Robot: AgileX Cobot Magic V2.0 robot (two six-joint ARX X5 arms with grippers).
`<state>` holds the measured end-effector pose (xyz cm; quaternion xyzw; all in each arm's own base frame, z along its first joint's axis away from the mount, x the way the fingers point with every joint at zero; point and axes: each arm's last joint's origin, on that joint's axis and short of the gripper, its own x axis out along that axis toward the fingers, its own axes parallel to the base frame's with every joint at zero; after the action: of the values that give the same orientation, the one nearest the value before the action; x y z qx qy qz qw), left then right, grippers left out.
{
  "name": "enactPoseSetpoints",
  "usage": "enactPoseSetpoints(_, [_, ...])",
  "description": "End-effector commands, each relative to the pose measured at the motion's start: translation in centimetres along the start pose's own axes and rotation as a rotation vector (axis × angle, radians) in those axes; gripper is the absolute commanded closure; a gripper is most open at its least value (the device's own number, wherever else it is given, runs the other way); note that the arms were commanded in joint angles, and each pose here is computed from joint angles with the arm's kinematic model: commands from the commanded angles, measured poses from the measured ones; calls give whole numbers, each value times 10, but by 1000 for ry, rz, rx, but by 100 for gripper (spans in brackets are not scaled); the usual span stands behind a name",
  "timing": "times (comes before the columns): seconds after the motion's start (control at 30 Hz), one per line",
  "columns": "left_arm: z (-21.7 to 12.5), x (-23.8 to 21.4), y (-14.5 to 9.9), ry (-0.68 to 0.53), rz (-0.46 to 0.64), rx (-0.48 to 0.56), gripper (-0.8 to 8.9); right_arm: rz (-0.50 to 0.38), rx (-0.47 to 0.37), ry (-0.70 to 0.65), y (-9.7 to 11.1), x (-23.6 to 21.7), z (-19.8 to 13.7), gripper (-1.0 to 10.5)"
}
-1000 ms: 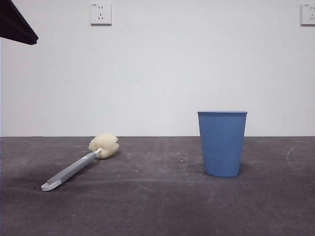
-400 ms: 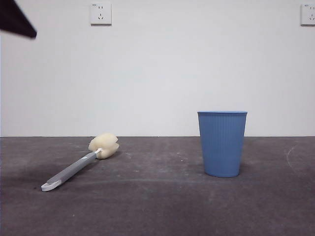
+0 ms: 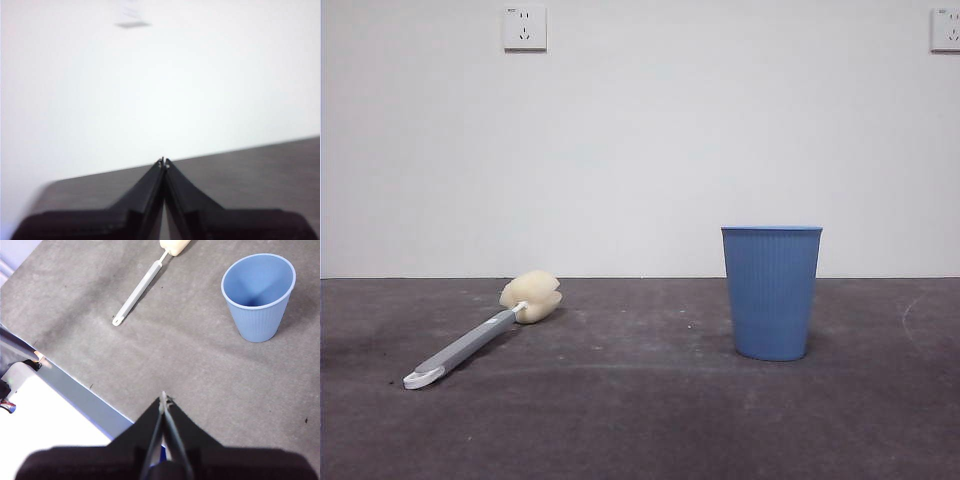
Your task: Pick up the cup brush,pick up the cup,insert the brush into the cup,clean the cup,put the cup brush back,put the cup back to the fixed position on the table
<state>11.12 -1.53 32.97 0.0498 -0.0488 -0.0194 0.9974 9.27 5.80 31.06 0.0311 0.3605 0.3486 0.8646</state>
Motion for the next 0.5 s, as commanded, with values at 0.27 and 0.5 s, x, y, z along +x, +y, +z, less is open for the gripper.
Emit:
enactPoseSetpoints(0.27, [-53,-22,14,25,120,53,817,-1,7,-3,0,0,0,945])
enactPoseSetpoints(0.5, [-115,-23,7,76,95,-62,817,-1,7,-3,0,0,0,945])
